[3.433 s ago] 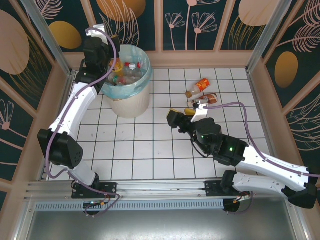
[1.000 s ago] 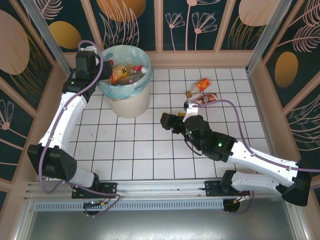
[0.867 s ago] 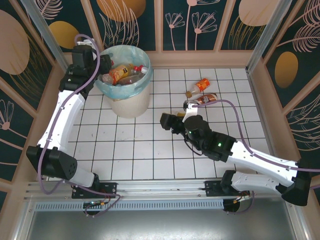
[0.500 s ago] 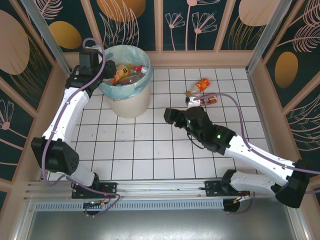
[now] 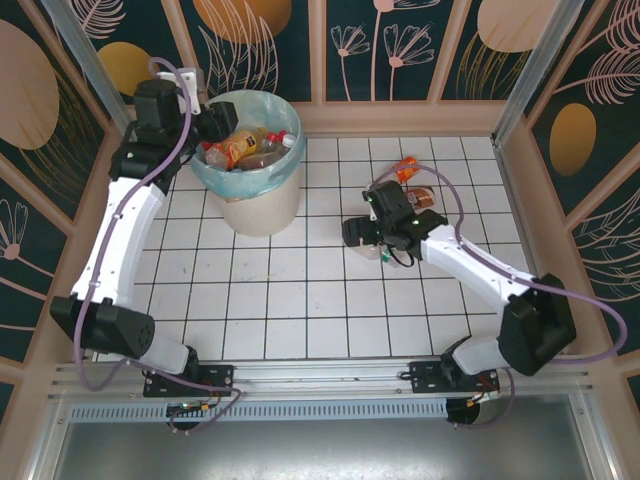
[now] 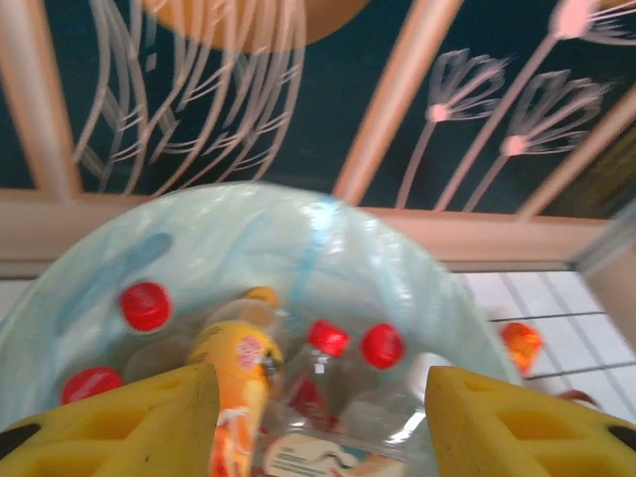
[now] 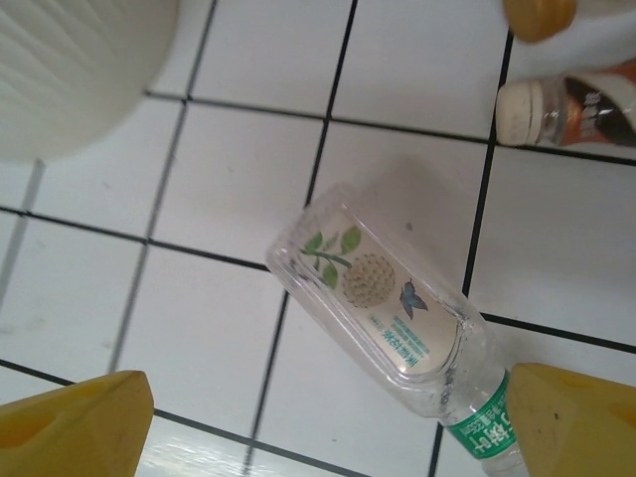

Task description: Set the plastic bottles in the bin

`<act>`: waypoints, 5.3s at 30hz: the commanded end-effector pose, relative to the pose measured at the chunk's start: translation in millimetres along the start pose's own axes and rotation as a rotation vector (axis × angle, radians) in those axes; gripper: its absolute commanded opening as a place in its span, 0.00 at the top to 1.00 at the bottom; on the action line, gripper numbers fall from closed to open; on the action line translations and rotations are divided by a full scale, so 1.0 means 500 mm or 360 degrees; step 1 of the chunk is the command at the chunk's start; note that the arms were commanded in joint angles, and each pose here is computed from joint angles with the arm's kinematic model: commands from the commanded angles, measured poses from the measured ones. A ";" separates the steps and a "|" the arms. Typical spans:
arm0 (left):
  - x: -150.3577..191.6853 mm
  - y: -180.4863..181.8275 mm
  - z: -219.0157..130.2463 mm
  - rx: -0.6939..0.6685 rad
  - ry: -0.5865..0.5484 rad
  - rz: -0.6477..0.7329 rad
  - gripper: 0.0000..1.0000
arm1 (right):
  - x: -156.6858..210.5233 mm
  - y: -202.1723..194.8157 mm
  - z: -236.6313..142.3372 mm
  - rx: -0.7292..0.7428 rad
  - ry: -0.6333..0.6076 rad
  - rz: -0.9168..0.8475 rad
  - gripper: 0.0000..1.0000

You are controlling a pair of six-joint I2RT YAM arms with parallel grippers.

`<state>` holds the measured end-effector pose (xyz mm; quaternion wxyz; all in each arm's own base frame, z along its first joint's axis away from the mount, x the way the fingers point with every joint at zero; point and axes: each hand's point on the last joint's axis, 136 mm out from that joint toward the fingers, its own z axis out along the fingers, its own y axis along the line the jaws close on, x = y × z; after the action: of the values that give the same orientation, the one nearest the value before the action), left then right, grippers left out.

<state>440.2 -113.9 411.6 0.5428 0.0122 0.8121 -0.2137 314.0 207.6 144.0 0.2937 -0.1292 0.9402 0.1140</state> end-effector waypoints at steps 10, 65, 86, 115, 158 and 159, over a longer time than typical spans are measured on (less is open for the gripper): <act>0.116 -0.216 -0.130 0.0874 0.0105 0.0104 0.37 | 0.075 -0.071 0.090 0.0137 0.0181 -0.0193 0.01; 0.070 -0.280 -0.142 0.1079 0.0015 0.0009 0.17 | -0.023 0.077 -0.185 -0.0591 -0.0572 -0.0049 0.69; 0.109 -0.258 -0.102 0.0995 0.0149 -0.0116 0.19 | -0.022 0.078 -0.200 -0.0634 -0.0631 0.0006 0.73; 0.209 -0.378 -0.022 0.1266 0.0500 -0.0493 0.09 | -0.179 0.204 -0.401 -0.0978 -0.1078 -0.0157 0.75; -0.082 -0.025 0.177 -0.0180 -0.0269 0.0081 0.47 | -0.152 0.086 -0.460 -0.0552 -0.1293 0.0137 0.14; -0.072 -0.015 0.186 -0.0208 -0.0262 0.0080 0.45 | -0.149 0.085 -0.458 -0.0550 -0.1290 0.0141 0.14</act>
<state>534.8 -149.6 392.7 0.5739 -0.0261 0.8037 -0.1552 240.7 200.3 381.8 0.6081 -0.0978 0.7161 0.3284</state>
